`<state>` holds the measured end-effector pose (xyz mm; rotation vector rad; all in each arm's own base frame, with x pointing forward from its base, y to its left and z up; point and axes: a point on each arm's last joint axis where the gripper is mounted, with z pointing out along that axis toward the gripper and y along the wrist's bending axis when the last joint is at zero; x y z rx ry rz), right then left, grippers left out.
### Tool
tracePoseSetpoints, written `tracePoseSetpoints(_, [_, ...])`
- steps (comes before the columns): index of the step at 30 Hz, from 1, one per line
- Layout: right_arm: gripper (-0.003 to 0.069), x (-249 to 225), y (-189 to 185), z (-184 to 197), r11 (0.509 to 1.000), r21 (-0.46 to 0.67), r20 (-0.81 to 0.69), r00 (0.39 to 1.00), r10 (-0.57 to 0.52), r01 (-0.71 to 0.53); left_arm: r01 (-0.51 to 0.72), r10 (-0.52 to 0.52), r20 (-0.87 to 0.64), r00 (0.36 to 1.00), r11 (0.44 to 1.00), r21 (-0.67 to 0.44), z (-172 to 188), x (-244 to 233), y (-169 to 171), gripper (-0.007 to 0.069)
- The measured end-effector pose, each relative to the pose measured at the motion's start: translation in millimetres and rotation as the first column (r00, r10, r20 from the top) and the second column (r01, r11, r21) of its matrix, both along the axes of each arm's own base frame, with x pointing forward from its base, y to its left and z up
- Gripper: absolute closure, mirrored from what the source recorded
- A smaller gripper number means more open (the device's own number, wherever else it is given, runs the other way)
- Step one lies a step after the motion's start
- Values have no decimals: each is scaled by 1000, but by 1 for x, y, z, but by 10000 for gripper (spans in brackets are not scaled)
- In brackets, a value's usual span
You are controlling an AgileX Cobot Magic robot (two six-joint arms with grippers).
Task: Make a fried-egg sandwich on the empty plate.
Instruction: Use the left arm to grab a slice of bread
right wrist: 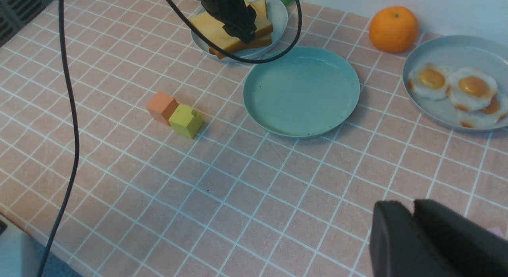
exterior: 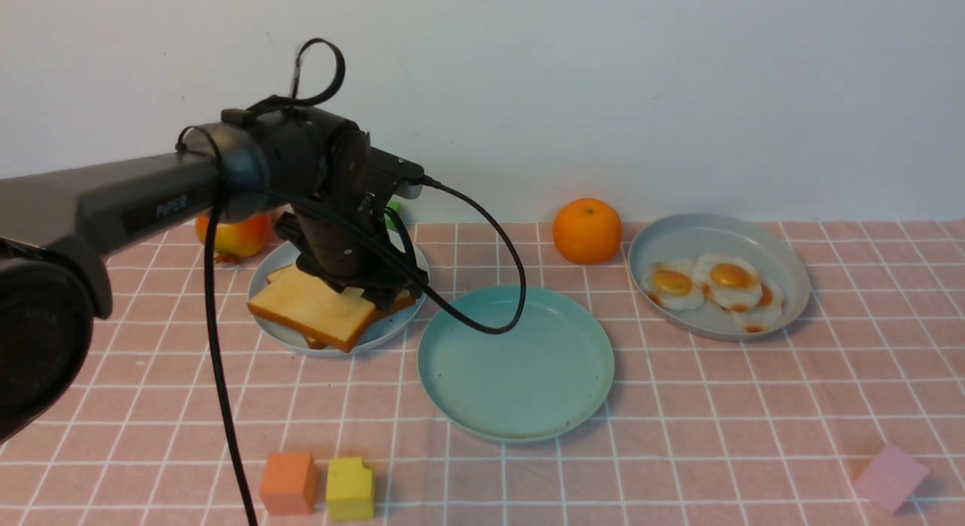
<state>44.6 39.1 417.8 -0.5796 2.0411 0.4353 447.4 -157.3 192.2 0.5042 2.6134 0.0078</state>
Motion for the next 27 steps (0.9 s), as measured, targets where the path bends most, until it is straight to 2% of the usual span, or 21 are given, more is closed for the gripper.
tracePoseSetpoints(7, [545, 0, -1, 0, 1000, -6, 1, 1000, -3, 3, -1, 1, -6, 1000, 1000, 2, 0, 0, 0, 117])
tracePoseSetpoints(12, [538, 1, -2, -1, 999, -27, 10, 1000, -18, 19, 4, -4, 4, 1000, 1000, 9, 0, 0, 1, 155])
tracePoseSetpoints(17, [533, 2, -4, -1, 998, -45, 19, 999, -31, 32, 8, -8, 2, 1000, 1000, 19, -7, 2, 0, 244])
tracePoseSetpoints(27, [526, 2, -3, -1, 999, -37, 16, 1000, -26, 27, 9, -8, -12, 1000, 1000, 28, -13, 4, 0, 226])
